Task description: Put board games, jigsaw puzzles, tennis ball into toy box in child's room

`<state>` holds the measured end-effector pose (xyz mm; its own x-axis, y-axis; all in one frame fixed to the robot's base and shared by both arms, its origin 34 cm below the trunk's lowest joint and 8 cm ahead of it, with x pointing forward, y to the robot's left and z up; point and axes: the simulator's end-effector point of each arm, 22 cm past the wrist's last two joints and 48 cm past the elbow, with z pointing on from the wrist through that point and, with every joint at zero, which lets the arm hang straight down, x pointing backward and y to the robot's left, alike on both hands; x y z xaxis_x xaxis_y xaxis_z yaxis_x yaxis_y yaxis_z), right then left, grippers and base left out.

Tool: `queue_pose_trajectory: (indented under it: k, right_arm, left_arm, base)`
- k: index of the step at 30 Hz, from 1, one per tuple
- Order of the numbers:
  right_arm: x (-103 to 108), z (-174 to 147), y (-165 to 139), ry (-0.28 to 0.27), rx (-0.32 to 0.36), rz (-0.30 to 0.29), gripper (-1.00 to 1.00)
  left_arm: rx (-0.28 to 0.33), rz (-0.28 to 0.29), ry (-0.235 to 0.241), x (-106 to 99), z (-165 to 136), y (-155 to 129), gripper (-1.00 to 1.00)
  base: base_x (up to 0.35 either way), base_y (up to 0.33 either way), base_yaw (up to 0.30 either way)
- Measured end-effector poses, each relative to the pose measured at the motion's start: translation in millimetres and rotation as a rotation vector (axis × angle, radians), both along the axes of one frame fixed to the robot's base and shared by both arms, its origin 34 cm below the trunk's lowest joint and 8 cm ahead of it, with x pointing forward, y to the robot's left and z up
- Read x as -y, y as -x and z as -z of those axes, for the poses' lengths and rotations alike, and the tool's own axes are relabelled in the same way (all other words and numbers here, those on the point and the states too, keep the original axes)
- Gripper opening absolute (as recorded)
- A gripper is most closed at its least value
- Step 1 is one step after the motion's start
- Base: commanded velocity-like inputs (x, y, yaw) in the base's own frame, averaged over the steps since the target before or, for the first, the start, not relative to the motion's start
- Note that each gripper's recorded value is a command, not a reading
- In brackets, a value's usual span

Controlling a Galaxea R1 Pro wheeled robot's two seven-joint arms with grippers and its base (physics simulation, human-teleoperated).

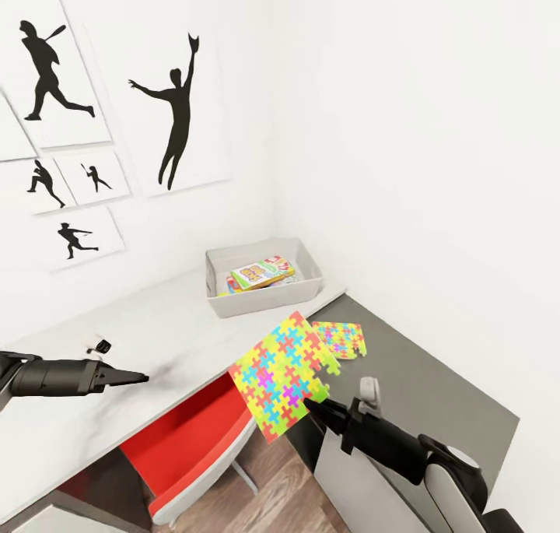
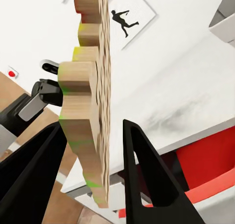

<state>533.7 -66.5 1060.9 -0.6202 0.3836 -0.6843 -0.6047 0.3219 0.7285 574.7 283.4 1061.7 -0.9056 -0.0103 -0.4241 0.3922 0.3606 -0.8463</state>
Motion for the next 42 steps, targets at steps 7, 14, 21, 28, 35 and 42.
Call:
queue_pose_trajectory:
  k: [7,14,21,28,35,42]
  right_arm:
    - [1,0,-1,0.0,-0.002,0.003,-1.0]
    - [3,1,-2,-0.004,-0.006,0.01,-1.0]
    - [2,6,-3,0.0,-0.027,0.014,-1.0]
    - [-1,11,-16,0.046,-0.11,-0.022,-1.0]
    - [-14,-14,-47,0.048,-0.1,-0.024,-1.0]
    - [-12,-19,-55,0.055,-0.109,-0.023,-1.0]
  left_arm:
    - [0.0,0.001,-0.001,0,0,0,1.0]
    - [0.008,-0.012,-0.001,-4,-3,-2,1.0]
    - [0.02,-0.033,-0.004,-13,-7,-6,1.0]
    - [0.016,-0.041,-0.007,-16,-6,-6,1.0]
    - [0.012,-0.046,-0.015,-21,-6,-6,1.0]
    - [0.01,-0.049,-0.013,-22,-6,-6,1.0]
  base:
    - [0.0,0.0,0.008]
    - [0.0,0.0,0.0]
    - [0.0,0.0,0.0]
    - [0.0,0.0,0.0]
    - [0.0,0.0,0.0]
    - [0.014,0.032,0.0]
